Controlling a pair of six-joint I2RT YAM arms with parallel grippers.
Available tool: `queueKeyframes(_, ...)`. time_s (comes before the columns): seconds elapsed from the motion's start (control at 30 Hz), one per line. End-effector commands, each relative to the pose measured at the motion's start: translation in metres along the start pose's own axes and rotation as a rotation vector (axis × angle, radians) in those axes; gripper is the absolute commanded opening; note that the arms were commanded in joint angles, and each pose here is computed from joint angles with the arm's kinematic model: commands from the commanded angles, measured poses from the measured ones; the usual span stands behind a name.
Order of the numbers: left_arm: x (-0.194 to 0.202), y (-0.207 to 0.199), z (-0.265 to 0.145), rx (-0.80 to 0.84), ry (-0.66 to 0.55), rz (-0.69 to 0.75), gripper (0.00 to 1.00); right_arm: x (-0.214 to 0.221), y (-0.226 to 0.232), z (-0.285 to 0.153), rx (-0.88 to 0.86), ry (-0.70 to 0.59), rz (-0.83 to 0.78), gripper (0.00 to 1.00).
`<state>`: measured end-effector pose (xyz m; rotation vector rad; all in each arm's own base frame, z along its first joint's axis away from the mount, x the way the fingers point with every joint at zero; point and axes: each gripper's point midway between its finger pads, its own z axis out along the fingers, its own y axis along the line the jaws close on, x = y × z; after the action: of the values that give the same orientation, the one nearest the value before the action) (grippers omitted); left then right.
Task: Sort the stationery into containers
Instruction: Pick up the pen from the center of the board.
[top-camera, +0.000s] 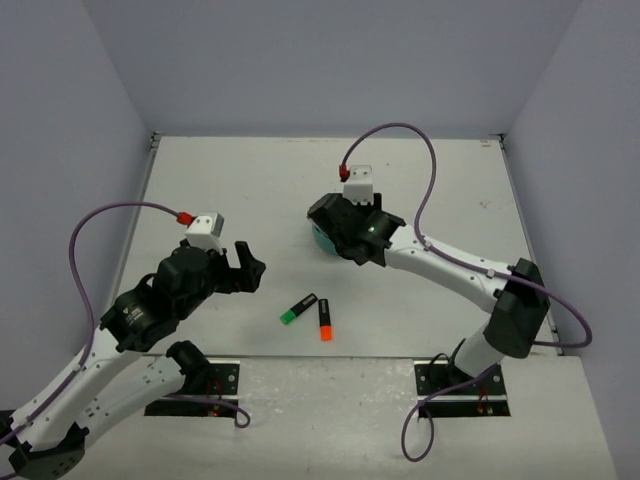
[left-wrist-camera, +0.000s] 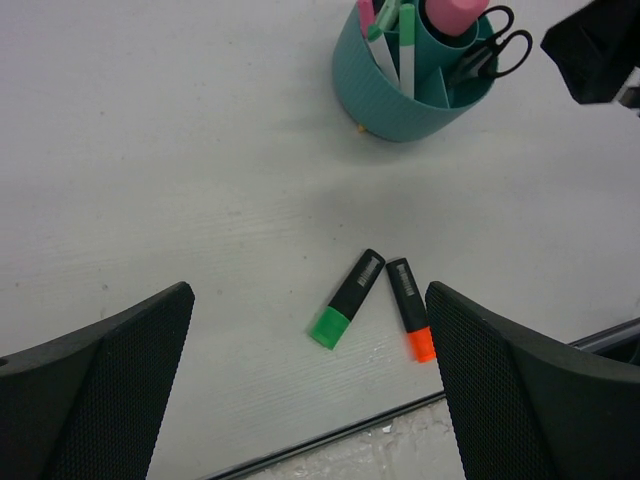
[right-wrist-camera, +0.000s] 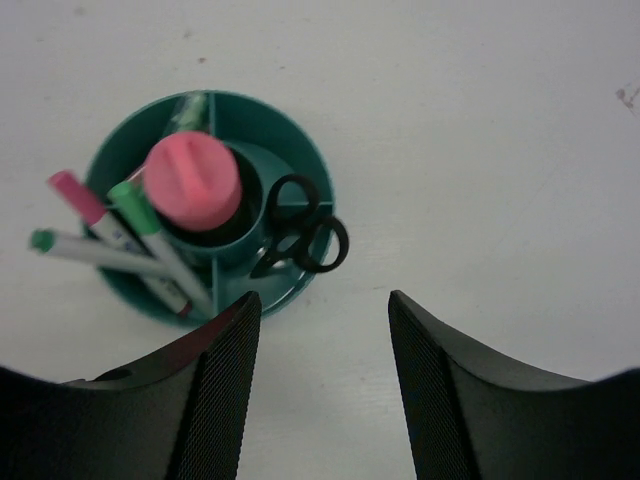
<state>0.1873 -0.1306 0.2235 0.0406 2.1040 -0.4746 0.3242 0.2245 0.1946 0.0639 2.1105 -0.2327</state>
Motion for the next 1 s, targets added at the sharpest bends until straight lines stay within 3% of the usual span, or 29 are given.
queueKeyframes(0.0,-0.005,0.005,0.003,-0.016,-0.016,0.018,1.0,-0.016,0.003,-0.054,-0.11,-0.04,0.075,0.58)
queueKeyframes(0.1,-0.006,0.007,0.003,-0.023,-0.018,0.014,1.0,0.008,0.025,-0.071,-0.253,0.042,0.031,0.57)
queueKeyframes(0.17,-0.006,0.009,0.004,-0.033,-0.019,0.011,1.0,0.049,0.054,-0.086,-0.422,0.181,-0.026,0.56)
queueKeyframes(0.23,-0.007,0.01,0.004,-0.04,-0.022,0.007,1.0,0.079,0.066,-0.095,-0.457,0.248,-0.057,0.54)
queueKeyframes(0.6,-0.008,0.011,0.005,-0.032,-0.022,0.005,1.0,0.198,0.101,-0.106,-0.471,0.551,-0.173,0.45)
queueKeyframes(0.97,-0.008,0.009,0.004,-0.021,-0.025,0.006,1.0,0.246,0.092,-0.097,-0.425,0.657,-0.202,0.46)
